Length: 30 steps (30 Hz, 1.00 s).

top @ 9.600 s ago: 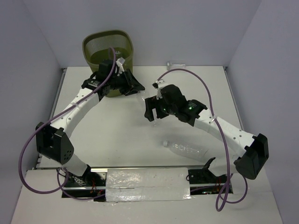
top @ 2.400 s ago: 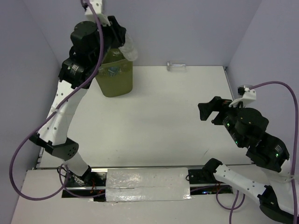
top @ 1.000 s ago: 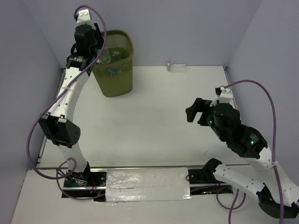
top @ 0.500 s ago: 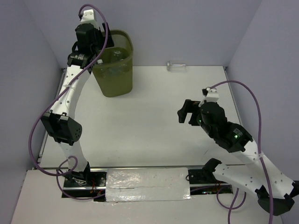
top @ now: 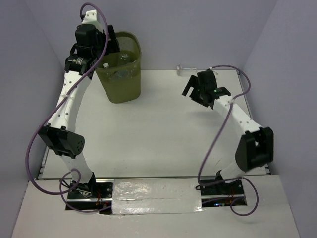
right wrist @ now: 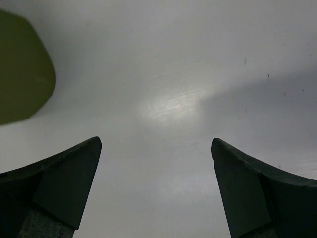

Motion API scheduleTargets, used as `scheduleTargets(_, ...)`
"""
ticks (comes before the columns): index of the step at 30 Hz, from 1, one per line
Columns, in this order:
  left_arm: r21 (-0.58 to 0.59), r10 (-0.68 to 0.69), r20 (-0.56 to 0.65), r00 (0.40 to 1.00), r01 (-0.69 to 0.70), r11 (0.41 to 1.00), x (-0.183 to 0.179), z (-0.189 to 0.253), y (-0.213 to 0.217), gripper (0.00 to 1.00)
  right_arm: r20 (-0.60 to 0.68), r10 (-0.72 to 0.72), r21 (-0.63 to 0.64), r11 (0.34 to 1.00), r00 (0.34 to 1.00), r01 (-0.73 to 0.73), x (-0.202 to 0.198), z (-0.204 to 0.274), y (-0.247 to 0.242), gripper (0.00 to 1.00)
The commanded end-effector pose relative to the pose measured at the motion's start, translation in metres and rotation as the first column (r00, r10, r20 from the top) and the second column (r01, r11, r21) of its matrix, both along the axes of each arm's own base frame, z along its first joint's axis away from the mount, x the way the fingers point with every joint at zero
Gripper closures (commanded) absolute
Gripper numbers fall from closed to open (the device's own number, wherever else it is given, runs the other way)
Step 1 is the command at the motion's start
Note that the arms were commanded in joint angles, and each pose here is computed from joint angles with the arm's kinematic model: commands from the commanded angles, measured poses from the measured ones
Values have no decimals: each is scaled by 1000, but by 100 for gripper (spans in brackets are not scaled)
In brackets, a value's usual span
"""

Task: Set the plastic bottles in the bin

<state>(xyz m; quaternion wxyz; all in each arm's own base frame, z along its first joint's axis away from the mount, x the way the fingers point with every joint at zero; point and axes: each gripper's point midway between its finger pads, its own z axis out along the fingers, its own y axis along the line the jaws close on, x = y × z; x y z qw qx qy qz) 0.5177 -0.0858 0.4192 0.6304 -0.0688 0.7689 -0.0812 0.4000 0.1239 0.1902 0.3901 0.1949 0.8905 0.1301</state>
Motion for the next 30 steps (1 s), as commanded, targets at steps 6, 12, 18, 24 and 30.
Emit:
scheduleTargets(6,-32,-35,73,997,37,999,-17,38,-4,1,70,-253,369,905,965,211,144,1,-11,0)
scheduleTargets(12,-28,-55,99,994,58,998,-27,52,-5,0,-13,-328,386,870,945,307,231,-62,-16,0)
scheduleTargets(18,-14,-42,127,991,44,999,-36,64,0,1,-10,-412,504,785,911,360,281,-76,-19,0)
scheduleTargets(24,7,-31,110,993,30,1000,-32,56,3,1,-4,-471,557,732,882,393,303,-91,-23,0)
scheduleTargets(30,9,-33,107,994,32,999,-30,55,2,1,20,-513,610,687,858,396,322,-96,-25,0)
